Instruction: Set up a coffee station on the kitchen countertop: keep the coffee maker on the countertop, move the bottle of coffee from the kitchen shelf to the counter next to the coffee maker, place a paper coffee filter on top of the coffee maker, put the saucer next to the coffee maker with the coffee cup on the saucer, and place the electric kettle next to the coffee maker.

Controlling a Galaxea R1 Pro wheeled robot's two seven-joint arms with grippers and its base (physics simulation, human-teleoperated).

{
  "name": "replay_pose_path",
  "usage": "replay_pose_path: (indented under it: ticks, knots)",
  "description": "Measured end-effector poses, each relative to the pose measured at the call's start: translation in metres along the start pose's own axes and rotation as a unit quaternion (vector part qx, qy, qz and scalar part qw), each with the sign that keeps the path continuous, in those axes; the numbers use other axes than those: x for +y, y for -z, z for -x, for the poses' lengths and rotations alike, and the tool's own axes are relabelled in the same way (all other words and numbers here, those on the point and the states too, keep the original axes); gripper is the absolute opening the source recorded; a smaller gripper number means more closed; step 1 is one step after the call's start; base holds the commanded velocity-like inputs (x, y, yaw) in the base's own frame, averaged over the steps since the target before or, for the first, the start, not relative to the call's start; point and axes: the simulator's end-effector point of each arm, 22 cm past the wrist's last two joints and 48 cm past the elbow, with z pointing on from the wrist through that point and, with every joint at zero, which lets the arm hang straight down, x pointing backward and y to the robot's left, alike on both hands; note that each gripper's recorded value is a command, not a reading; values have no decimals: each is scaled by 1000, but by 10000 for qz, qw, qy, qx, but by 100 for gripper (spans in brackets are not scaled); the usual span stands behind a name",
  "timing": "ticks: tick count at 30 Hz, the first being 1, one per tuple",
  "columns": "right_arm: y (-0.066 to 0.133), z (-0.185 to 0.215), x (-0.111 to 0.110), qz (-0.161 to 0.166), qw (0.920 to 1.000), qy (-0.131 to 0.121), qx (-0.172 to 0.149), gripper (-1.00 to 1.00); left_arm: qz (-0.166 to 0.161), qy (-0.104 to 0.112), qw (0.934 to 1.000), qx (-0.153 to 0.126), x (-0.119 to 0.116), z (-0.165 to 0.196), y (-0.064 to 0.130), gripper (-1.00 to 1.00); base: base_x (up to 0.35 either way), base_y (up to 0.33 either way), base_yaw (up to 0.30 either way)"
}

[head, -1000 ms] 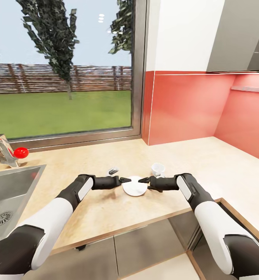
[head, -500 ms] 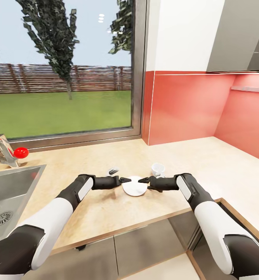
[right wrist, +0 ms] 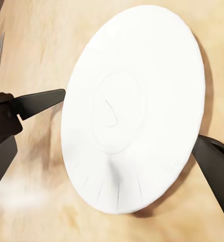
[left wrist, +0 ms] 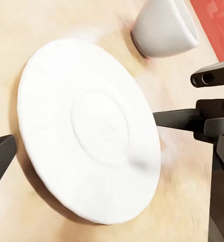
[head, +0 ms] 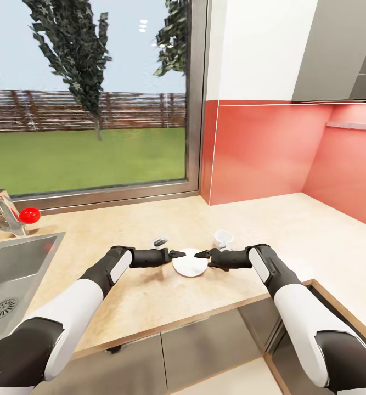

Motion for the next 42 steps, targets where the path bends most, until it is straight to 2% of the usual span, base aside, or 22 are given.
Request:
replay_pose_path:
  ticks: [25, 26, 27, 42]
  knots:
    - [0, 0, 0, 5, 10000, -3, 0, 100, -65, -5, 10000, 21, -8, -2, -6, 100, 0, 0, 0]
    - [0, 0, 0, 6, 10000, -3, 0, -100, -65, -5, 10000, 21, -8, -2, -6, 100, 0, 0, 0]
    - [-1, -2, -4, -91, 9999, 49, 40, -100, -63, -7, 10000, 23, -7, -2, -6, 100, 0, 0, 0]
    - [0, -2, -2, -44, 10000, 13, 29, -100, -84, 16, 10000, 5, -8, -1, -5, 100, 0, 0, 0]
